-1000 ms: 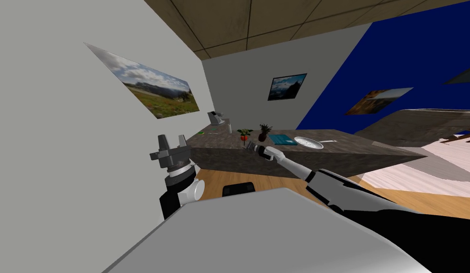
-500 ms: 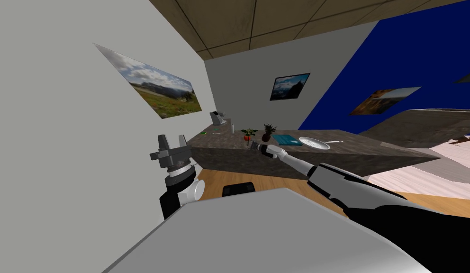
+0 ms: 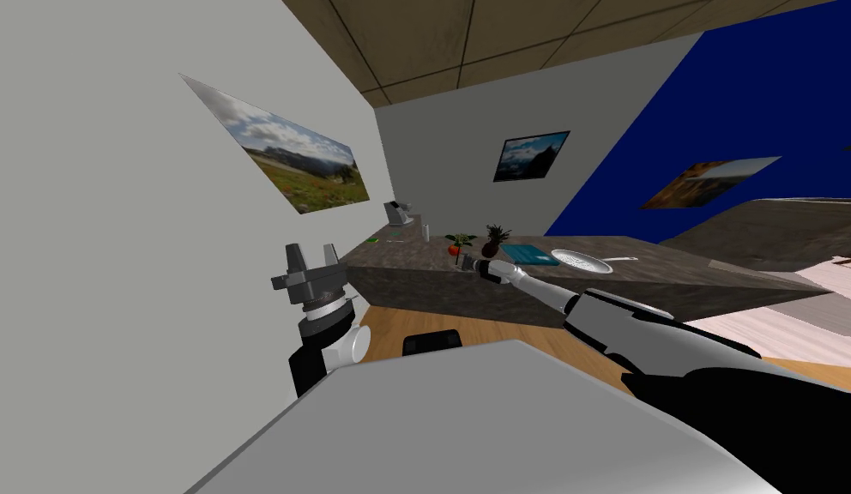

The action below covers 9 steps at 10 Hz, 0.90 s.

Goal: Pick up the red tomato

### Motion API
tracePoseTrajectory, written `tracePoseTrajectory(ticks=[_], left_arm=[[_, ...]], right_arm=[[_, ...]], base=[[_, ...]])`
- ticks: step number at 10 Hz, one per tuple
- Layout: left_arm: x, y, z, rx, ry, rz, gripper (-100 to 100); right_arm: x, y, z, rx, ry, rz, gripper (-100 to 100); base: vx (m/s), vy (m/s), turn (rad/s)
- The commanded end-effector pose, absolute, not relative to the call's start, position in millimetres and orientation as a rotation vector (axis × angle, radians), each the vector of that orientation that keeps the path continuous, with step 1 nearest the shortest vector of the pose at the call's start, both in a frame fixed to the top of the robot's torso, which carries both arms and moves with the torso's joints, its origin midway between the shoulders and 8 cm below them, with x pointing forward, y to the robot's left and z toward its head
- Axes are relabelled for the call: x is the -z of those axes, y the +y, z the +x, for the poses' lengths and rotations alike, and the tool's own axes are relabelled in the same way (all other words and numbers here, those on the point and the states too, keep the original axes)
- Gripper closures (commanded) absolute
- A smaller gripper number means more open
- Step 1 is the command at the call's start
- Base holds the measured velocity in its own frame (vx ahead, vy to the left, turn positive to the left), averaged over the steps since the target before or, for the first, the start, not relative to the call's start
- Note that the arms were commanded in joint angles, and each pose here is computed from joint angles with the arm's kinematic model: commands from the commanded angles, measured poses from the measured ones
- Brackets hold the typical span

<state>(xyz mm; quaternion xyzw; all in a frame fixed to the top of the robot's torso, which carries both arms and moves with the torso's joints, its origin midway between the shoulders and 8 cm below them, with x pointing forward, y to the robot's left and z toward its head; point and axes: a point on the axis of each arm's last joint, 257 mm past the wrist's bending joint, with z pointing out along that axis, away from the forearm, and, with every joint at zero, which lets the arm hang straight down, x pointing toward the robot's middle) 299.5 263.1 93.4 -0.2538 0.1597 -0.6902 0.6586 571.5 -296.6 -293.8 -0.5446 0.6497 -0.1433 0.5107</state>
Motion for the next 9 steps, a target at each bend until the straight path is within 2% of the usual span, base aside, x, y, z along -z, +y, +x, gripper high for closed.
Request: tracePoseTrajectory(ticks=[1, 4, 6, 7, 9], left_arm=[[-93.4, 263.1, 299.5, 1.563, 0.362, -0.575, 0], [-93.4, 263.1, 299.5, 1.563, 0.362, -0.575, 0], [-93.4, 263.1, 299.5, 1.563, 0.362, -0.575, 0], [-93.4, 263.1, 299.5, 1.563, 0.362, -0.575, 0], [-93.4, 263.1, 299.4, 1.563, 0.362, -0.574, 0]], right_arm=[[294.5, -328.8, 578.4, 0.454, 1.562, -1.377, -100], [297.3, -364.4, 581.5, 0.555, 1.577, -1.429, -100], [296.5, -421.6, 583.0, 0.723, 1.586, -1.526, -100], [288.7, -424.1, 587.1, 0.731, 1.583, -1.504, -100], [296.5, -421.6, 583.0, 0.723, 1.586, -1.526, -100]], base=[[0.033, 0.113, 0.038], [0.039, 0.104, 0.02], [0.074, 0.126, 0.049], [0.079, 0.122, 0.0], [0.014, 0.023, -0.001]])
